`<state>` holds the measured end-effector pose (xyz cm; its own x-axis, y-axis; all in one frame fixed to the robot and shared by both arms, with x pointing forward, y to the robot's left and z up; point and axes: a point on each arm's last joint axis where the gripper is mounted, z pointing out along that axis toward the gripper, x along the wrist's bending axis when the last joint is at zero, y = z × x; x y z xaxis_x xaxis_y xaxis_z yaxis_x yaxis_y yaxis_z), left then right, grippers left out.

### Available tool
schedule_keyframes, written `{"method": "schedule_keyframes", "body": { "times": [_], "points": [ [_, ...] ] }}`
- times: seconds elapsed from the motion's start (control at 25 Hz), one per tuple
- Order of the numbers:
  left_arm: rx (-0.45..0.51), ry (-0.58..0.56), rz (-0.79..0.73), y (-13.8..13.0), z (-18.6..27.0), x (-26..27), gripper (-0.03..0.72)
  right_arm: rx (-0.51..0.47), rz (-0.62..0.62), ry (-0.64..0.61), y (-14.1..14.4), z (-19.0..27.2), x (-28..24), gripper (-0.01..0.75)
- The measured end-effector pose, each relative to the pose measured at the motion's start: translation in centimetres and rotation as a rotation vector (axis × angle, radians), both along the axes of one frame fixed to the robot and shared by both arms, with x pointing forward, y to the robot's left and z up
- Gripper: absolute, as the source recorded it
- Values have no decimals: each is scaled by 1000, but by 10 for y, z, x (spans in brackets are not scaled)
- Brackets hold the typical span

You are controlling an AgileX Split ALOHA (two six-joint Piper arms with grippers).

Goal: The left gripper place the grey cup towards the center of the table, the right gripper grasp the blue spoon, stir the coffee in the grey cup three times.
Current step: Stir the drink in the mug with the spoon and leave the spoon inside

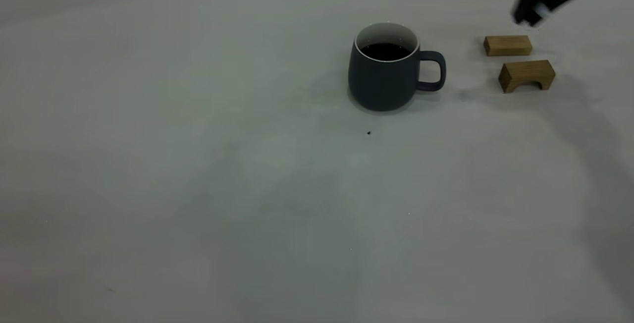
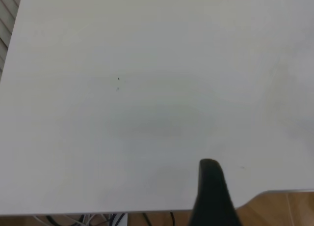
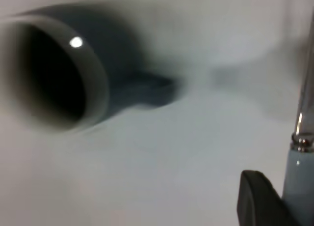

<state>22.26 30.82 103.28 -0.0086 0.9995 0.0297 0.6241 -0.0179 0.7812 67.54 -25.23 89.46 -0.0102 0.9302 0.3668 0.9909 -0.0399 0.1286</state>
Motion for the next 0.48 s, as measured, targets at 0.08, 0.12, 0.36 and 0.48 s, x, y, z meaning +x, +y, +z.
{"method": "schedule_keyframes", "body": {
  "times": [0.08, 0.12, 0.36, 0.48],
  "points": [
    [0, 0, 0, 0, 0, 0, 585, 162, -19, 96, 13, 3, -6, 115],
    [0, 0, 0, 0, 0, 0, 585, 243, -29, 133, 19, 3, -8, 115],
    [0, 0, 0, 0, 0, 0, 585, 574, -90, 224, 40, 1, -6, 115],
    [0, 0, 0, 0, 0, 0, 585, 641, -145, 229, 43, 5, -3, 115]
  ]
}}
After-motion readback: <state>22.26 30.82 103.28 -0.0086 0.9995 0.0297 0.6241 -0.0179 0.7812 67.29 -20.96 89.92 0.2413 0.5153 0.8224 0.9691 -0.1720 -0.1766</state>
